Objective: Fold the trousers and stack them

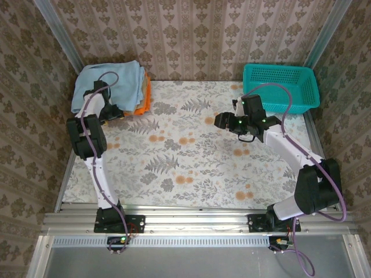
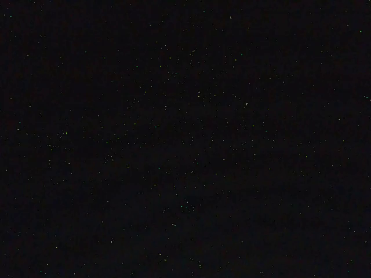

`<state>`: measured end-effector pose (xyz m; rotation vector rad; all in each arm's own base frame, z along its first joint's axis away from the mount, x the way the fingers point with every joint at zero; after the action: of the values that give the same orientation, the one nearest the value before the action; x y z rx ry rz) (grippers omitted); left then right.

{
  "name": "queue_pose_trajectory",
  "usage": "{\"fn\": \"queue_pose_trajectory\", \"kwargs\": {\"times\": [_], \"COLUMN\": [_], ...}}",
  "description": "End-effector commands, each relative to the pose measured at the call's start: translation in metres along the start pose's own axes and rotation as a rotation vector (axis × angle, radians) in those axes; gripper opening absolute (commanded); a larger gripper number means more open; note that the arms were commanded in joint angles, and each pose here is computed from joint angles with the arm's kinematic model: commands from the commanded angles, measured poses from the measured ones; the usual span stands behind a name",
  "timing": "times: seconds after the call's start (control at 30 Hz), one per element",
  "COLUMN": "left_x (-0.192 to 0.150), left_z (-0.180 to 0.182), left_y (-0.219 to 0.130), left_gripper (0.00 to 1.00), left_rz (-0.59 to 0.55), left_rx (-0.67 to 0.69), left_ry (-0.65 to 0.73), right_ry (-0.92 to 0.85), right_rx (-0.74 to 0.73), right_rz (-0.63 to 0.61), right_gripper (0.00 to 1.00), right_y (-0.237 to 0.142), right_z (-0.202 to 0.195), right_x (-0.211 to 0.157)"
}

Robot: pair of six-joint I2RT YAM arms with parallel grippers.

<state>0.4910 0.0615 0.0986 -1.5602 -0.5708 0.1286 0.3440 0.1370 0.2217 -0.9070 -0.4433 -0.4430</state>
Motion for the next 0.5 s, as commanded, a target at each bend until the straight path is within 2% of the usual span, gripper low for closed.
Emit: {"fn": "queue_pose_trajectory", "kwargs": {"times": [0.0,0.07,0.13,0.27,0.4,0.43,0.47], "left_x": [0.014,0.0,-0.016,-0.066,-0.124,-0.136,-0.148], "left_z": [0.002,-0.001,-0.005,-0.005,0.006,0.009,0.012], "left_y": [-0.017,-0.032,-0.058,-0.121,-0.18,-0.189,-0.201], "left_gripper": [0.76,0.8,0.88,1.0,1.0,1.0,1.0], "left_rz": [-0.093,-0.106,-0.138,-0.227,-0.344,-0.37,-0.416], "left_rx": [-0.046,-0.074,-0.094,-0.138,-0.191,-0.198,-0.216], "left_ry": [-0.023,-0.024,-0.008,0.011,0.01,0.003,-0.004], "right_ry": [-0.03,-0.041,-0.049,-0.067,-0.103,-0.115,-0.135], "right_rx": [0.023,0.031,0.042,0.055,0.053,0.056,0.061], "right_rz": [0.002,-0.014,-0.021,-0.057,-0.104,-0.115,-0.135], "right_gripper": [0.66,0.66,0.66,0.67,0.73,0.92,1.0], "right_y": [-0.017,-0.026,-0.034,-0.057,-0.078,-0.082,-0.088], "right_z": [0.007,0.011,0.015,0.023,0.03,0.032,0.035], "right_x": [-0.004,-0.003,-0.005,-0.005,-0.009,-0.009,-0.009]}}
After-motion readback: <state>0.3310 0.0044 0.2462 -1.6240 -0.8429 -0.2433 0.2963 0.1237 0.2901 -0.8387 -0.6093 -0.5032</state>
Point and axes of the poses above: each hand's point on the last joint's axis, 136 mm out from that joint toward the fingers, its own y axis out along the fingers, its own z axis along the line the jaws close on, x = y × z, the point moved 6 cm from there along -y, back along the fingers, and after that the axes turned 7 degrees about -y, right-handed, at the moved point
